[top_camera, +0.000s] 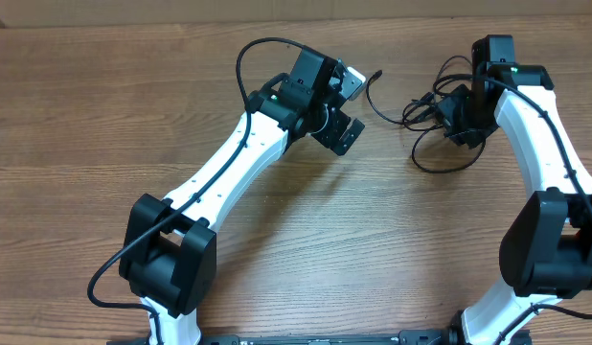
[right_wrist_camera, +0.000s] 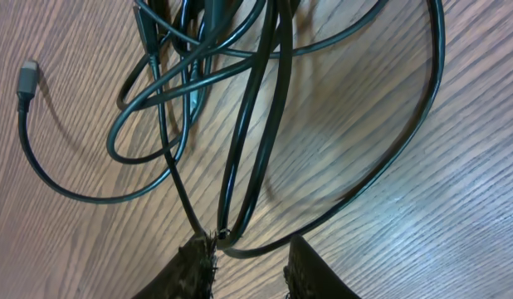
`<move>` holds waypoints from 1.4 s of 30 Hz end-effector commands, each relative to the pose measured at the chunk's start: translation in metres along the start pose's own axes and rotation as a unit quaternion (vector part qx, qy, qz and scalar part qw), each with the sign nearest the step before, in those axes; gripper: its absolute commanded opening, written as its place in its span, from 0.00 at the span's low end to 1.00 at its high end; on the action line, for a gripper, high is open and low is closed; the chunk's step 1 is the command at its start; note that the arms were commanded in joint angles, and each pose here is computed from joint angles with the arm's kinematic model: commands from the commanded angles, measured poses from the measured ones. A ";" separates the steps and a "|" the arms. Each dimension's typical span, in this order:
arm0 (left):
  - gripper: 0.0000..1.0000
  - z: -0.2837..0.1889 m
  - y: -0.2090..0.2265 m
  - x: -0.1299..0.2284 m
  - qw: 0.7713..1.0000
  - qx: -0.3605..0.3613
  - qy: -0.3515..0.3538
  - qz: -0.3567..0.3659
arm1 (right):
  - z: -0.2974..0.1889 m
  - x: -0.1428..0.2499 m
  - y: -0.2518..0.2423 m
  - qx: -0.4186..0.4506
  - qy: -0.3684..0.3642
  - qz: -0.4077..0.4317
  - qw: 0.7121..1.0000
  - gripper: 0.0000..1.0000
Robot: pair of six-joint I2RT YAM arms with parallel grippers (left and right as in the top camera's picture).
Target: Untangle cables
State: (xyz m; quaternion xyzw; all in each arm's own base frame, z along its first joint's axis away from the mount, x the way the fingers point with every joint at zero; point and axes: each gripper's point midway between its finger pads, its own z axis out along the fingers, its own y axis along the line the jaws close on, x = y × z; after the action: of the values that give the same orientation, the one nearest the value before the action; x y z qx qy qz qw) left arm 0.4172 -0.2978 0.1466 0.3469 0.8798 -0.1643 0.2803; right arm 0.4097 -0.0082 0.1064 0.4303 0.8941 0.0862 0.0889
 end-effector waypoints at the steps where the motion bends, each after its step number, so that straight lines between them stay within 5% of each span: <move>1: 1.00 0.001 0.001 -0.005 1.000 0.003 -0.005 -0.005 | -0.007 0.000 0.002 -0.007 -0.008 0.001 1.000 0.28; 10: 1.00 0.001 0.001 -0.004 1.000 0.003 -0.004 -0.005 | 0.003 0.001 -0.001 0.004 0.002 0.006 1.000 0.28; 15: 1.00 0.001 0.001 -0.004 1.000 0.003 -0.003 -0.005 | 0.017 0.002 -0.003 0.014 0.011 0.009 1.000 0.04; 21: 0.99 0.001 0.007 0.002 1.000 -0.013 0.009 -0.006 | 0.021 -0.002 0.000 0.008 0.006 0.008 1.000 0.04; 22: 1.00 0.001 0.007 0.002 1.000 -0.013 0.009 -0.006 | 0.021 -0.002 0.000 0.008 0.007 0.008 1.000 0.04; 24: 1.00 0.001 0.007 0.003 1.000 -0.013 0.010 -0.006 | 0.021 -0.002 0.000 0.009 0.007 0.003 1.000 0.31; 28: 1.00 0.001 0.007 0.002 1.000 -0.013 0.010 -0.006 | 0.021 -0.002 0.000 0.009 0.006 0.002 1.000 0.58; 42: 1.00 0.001 0.007 0.002 1.000 -0.013 0.010 -0.006 | 0.023 -0.003 0.000 0.008 0.006 0.003 1.000 0.38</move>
State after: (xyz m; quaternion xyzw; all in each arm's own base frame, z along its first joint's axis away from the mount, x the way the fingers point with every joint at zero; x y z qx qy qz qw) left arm 0.4150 -0.2922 0.1423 0.3443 0.8860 -0.1526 0.2703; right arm 0.4175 -0.0082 0.0883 0.4344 0.8930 0.0851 0.0818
